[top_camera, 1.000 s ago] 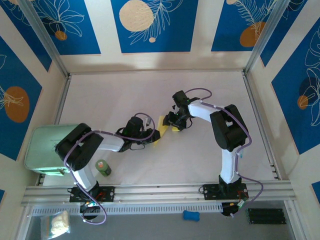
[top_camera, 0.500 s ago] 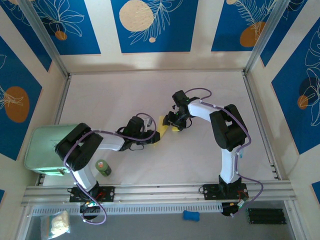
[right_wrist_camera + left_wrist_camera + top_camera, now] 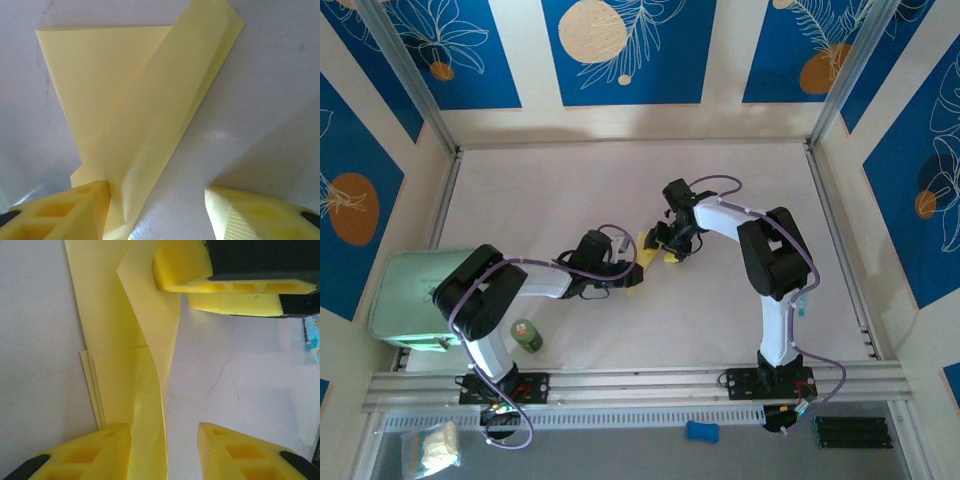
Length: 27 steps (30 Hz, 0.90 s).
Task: Fold a paper plane with a square sheet of paper (pick it up from the middle)
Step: Fold the wing for the fifth time at the center of the table.
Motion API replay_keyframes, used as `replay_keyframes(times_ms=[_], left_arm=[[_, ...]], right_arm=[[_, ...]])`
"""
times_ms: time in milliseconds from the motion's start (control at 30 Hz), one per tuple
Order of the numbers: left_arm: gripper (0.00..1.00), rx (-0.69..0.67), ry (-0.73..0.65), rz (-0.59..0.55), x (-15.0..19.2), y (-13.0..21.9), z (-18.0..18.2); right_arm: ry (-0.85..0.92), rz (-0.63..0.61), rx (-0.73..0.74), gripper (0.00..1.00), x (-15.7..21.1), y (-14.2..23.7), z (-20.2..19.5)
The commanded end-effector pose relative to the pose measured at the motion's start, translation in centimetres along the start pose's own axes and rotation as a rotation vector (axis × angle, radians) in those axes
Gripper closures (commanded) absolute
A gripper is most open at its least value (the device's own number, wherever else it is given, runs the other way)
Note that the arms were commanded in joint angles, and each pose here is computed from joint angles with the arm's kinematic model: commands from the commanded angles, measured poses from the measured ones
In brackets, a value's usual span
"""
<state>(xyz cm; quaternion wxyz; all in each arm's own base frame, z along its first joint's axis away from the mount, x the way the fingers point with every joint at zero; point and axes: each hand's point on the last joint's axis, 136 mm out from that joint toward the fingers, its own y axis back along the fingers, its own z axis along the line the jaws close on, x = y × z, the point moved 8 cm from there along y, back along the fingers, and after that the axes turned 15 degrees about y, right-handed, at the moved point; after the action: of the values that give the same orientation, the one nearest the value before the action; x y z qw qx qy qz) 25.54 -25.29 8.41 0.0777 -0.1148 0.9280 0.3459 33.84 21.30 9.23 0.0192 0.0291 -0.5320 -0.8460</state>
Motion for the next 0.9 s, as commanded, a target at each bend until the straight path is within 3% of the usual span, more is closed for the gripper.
replay_keyframes(times_ms=[0, 500, 867], left_arm=[[0.60, -0.127, -0.005, 0.053, 1.1, -1.0, 2.5], [0.76, -0.152, 0.027, 0.054, 1.2, -1.1, 3.1], [0.85, -0.073, 0.160, 0.066, 0.9, -1.0, 3.7]], right_arm=[[-0.050, 0.102, 0.107, 0.41, 1.6, -4.2, -2.2], [-0.070, 0.122, 0.121, 0.37, 1.9, -4.8, -2.5], [-0.058, 0.117, 0.102, 0.37, 1.7, -4.5, -2.6]])
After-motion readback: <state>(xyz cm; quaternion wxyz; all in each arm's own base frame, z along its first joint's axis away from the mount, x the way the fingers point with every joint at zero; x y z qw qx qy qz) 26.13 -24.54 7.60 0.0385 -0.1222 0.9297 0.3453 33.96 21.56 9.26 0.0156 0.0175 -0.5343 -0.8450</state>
